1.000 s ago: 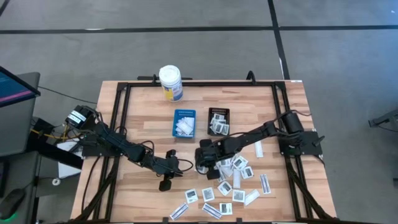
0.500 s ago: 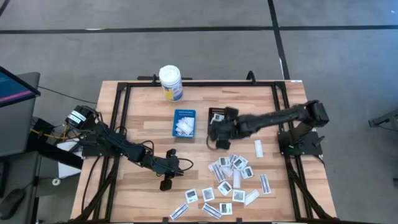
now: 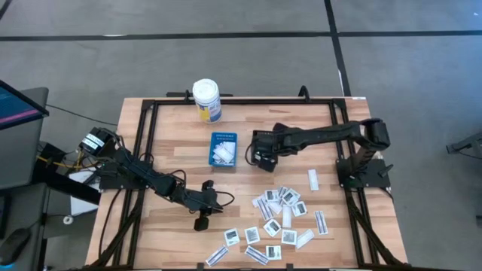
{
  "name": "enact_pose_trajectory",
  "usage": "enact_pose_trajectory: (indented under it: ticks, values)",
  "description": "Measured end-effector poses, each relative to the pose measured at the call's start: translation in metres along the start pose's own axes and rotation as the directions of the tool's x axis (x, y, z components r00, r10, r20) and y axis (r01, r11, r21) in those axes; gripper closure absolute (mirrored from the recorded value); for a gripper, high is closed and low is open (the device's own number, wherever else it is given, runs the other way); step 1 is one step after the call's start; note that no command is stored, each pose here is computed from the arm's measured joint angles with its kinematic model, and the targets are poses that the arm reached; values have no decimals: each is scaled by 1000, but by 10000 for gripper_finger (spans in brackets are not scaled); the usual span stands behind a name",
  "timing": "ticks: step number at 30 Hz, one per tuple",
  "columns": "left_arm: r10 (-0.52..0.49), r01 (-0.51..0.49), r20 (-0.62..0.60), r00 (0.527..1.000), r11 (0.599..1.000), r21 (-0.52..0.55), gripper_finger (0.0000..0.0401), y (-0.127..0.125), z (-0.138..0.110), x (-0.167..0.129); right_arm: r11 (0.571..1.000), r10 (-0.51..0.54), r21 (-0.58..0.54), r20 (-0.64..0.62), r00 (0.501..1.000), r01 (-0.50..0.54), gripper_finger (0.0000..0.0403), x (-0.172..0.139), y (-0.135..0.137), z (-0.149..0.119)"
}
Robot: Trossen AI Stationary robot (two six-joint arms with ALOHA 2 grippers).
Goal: Pick & Place First Aid Supplies
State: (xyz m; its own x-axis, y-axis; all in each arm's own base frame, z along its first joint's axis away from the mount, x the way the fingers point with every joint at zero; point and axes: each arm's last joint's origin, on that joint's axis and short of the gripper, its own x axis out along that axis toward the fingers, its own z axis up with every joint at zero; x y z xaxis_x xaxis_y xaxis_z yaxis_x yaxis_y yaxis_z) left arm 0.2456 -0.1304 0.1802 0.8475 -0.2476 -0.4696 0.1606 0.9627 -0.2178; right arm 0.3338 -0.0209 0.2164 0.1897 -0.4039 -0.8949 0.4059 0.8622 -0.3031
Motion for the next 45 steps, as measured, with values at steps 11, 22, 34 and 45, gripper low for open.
enact_pose_trajectory:
  ticks: [11, 22, 34, 45]
  values:
    - [-14, 14, 3, 1000, 1000, 3, 352, -3, 0, -1, 863, 451, -299, 95, 888, -406, 323, -46, 103, -28]
    - [-66, 66, -12, 998, 998, 15, 352, -15, -5, -3, 383, 887, -847, 226, 403, -367, 324, -52, 182, -40]
    - [-99, 92, 78, 992, 992, 90, 352, -44, 4, -41, 249, 945, -872, 123, 304, -421, 324, 18, 218, -18]
    - [-83, 71, 102, 991, 991, 117, 352, -50, 3, -50, 220, 912, -835, -7, 410, -504, 324, 42, 238, -1]
